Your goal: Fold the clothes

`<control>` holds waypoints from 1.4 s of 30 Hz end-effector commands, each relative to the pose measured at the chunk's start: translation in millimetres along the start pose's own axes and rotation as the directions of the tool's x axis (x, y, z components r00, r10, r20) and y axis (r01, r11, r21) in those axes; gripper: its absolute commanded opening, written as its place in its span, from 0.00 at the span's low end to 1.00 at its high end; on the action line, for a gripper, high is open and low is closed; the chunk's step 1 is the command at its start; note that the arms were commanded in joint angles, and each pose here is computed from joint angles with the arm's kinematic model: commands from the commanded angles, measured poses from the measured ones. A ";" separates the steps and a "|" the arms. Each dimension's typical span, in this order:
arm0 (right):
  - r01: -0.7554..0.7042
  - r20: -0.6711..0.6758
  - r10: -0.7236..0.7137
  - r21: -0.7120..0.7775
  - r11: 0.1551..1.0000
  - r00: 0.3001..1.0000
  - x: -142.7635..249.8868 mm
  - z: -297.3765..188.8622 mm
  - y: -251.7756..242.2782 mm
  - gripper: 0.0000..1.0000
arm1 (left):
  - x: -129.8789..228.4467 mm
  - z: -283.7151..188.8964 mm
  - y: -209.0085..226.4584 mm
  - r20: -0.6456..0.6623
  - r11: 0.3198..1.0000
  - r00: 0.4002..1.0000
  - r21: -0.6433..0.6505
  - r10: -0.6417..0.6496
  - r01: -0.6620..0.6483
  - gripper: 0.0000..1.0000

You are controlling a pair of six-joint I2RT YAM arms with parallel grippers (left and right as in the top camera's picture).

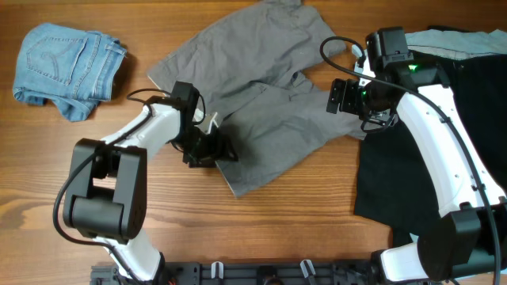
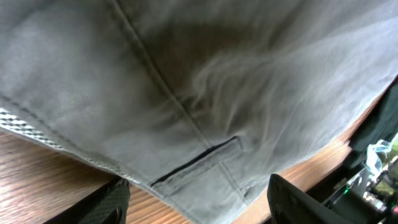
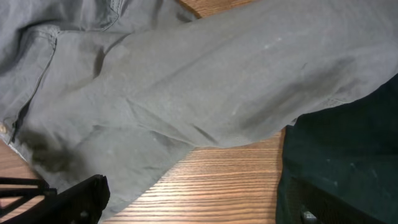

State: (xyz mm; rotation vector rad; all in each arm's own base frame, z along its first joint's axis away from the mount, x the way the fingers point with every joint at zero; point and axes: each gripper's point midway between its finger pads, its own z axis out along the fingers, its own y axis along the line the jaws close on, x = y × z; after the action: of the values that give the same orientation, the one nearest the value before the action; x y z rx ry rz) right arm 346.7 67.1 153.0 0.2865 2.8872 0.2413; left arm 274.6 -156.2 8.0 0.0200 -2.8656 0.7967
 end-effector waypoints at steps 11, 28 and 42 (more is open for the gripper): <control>-0.018 -0.002 0.018 -0.006 1.000 1.000 -0.4 1.2 -0.1 0.96 | -10.0 -47.8 128.5 0.183 0.829 0.896 -0.340 -0.404 0.443 0.04; -0.022 -0.006 0.022 0.007 1.000 1.000 -0.2 16.5 -4.0 0.97 | -2.1 -31.2 40.2 0.087 0.979 0.976 0.067 -0.200 0.194 0.77; -0.022 -0.009 0.022 0.008 1.000 1.000 0.5 16.5 -4.3 0.96 | 26.9 44.2 11.6 -0.072 0.953 0.952 -0.076 -0.298 0.293 0.04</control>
State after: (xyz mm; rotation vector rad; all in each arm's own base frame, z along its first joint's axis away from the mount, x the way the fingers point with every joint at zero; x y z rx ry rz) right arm 350.6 67.6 144.1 0.2899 2.8748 0.2448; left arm 249.8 -188.6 -5.7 0.2732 -2.7217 0.8117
